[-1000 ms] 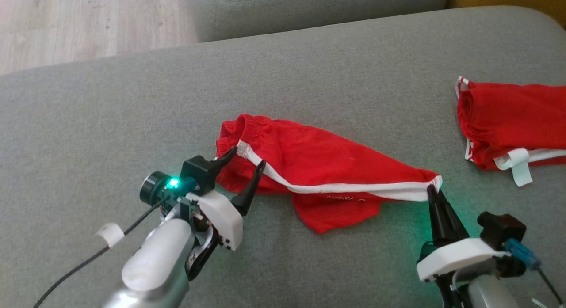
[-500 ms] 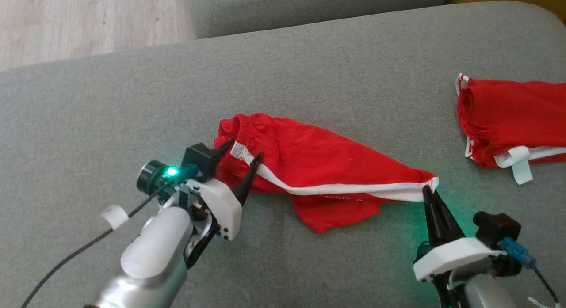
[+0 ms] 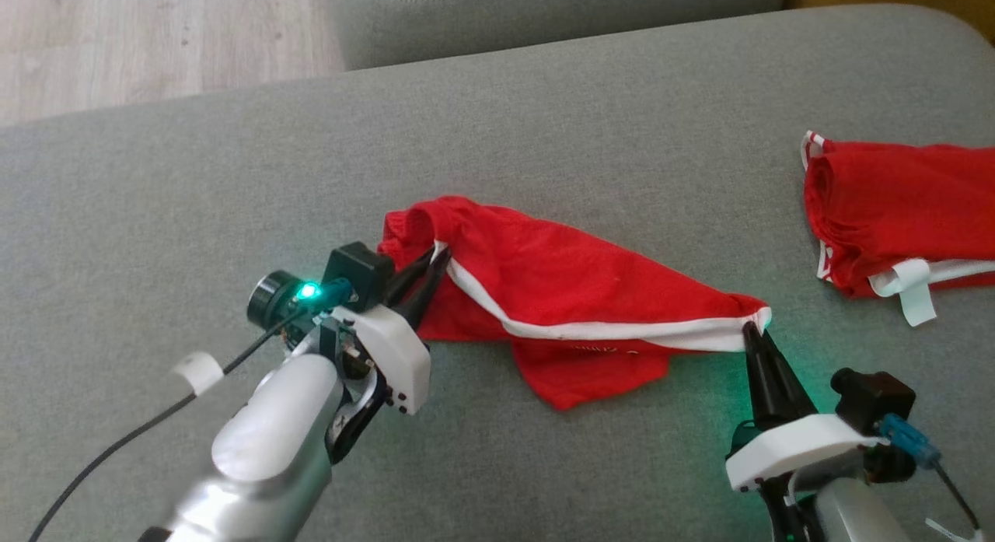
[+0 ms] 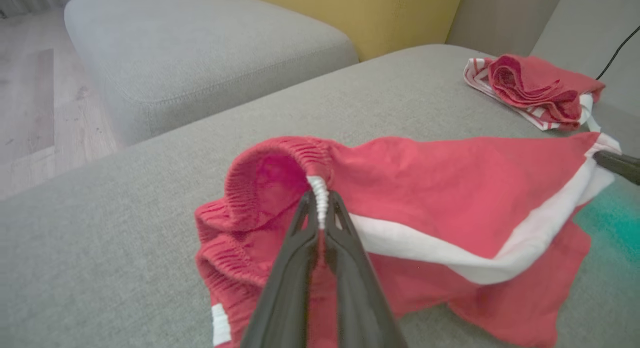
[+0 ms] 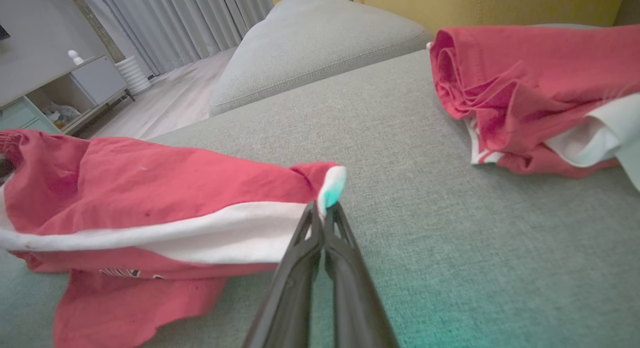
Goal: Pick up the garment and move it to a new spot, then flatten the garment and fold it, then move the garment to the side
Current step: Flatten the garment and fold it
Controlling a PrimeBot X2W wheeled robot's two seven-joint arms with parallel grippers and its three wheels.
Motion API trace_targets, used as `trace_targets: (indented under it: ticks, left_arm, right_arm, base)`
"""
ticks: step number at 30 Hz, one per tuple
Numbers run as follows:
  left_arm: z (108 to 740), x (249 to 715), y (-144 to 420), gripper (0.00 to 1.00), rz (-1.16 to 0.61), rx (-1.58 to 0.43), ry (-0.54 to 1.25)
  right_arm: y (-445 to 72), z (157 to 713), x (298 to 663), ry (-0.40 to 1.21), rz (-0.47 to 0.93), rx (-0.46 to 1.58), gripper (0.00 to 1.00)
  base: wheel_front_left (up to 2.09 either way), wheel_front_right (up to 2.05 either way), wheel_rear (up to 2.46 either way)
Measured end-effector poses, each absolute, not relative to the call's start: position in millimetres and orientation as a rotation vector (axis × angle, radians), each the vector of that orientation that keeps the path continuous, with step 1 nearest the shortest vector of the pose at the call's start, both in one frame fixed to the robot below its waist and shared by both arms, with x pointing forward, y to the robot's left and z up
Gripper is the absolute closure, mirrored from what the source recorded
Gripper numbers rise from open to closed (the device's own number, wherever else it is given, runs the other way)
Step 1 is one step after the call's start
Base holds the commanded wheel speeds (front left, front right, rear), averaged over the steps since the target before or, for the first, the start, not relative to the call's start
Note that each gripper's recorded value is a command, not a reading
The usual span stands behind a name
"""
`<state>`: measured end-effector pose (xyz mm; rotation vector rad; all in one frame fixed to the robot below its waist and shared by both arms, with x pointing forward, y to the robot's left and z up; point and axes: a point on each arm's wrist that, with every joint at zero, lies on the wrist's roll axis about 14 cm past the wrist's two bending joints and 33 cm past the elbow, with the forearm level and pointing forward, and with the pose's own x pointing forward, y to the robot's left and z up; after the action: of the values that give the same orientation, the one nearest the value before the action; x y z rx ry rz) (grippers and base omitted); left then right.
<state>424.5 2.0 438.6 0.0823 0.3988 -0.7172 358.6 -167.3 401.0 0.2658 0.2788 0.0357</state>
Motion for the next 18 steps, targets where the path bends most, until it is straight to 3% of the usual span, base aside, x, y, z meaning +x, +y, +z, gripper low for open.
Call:
trace_targets:
  ticks: [7, 18]
  left_arm:
    - [483.2, 428.4, -3.0, 1.00, -0.727, 0.037, 0.263]
    - [615.5, 459.2, 2.7, 1.00, -0.694, 0.016, -0.041]
  right_arm:
    - [-169.7, 434.3, 373.0, 0.167, 0.051, 0.239, 1.00]
    - [-186.0, 624.8, 444.9, -0.269, 0.155, 0.089, 1.00]
  base:
    - [0.00, 0.00, 0.00]
    - [0.00, 0.00, 0.00]
